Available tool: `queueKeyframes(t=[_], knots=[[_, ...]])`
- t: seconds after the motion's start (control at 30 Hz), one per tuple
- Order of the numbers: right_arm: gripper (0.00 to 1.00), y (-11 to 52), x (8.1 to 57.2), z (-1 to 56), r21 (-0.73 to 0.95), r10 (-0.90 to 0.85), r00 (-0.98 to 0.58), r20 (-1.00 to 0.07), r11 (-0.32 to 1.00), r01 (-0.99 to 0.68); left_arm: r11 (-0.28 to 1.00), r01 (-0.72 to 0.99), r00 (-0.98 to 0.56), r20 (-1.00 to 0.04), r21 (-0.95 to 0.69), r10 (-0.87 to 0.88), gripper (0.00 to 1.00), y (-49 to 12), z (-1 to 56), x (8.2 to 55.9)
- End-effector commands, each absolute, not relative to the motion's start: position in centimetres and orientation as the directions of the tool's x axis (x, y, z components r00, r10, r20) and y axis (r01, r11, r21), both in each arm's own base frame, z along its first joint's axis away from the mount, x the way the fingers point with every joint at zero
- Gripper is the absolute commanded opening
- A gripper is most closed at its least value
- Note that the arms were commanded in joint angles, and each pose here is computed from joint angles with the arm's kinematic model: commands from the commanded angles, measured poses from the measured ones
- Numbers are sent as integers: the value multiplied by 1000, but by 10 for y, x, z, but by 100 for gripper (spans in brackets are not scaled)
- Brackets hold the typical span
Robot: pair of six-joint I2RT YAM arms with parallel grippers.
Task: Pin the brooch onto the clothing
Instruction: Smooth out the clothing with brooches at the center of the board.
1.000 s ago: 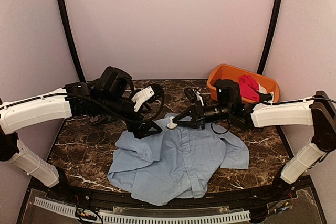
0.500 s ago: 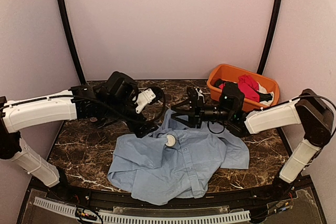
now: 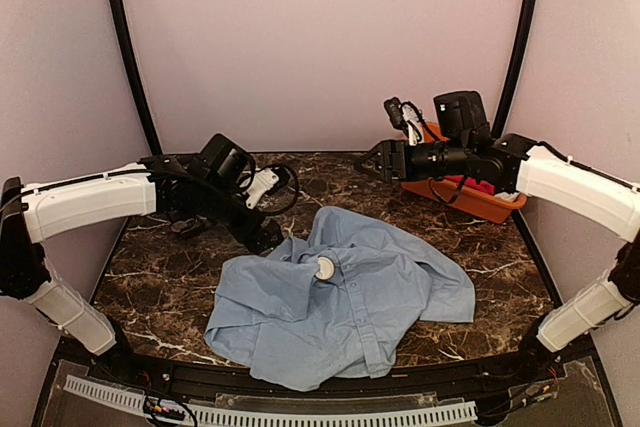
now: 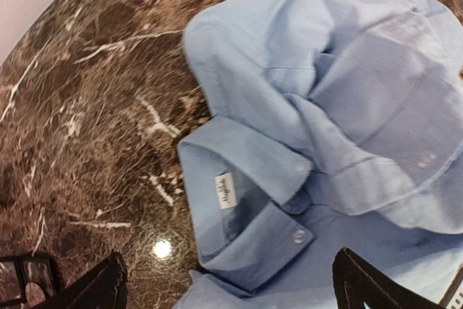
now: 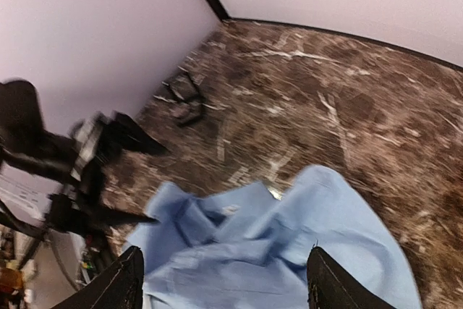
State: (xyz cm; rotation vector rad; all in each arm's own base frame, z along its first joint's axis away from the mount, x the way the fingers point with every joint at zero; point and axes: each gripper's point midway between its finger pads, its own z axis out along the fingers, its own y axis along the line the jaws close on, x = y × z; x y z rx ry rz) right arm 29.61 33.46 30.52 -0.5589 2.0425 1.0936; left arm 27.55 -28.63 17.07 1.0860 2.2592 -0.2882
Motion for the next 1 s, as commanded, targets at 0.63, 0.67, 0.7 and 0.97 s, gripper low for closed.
queueKeyframes(t=[0.63,0.67,0.7,0.97], knots=[[60,339,275,51,451,-622,-712,-327,559,-696,606,731,-680,-253,-315,688,94,-278,74,219],[51,339,273,46,449,-628,-711,-315,562,-695,605,732,-676,-230,-313,700,87,-278,68,216],[40,339,271,41,446,-634,-712,-301,566,-693,601,736,-672,-225,-312,706,83,-279,67,216],[0,316,299,36,261,-603,-728,-325,683,-682,639,745,-667,-190,-192,720,4,-268,57,230]])
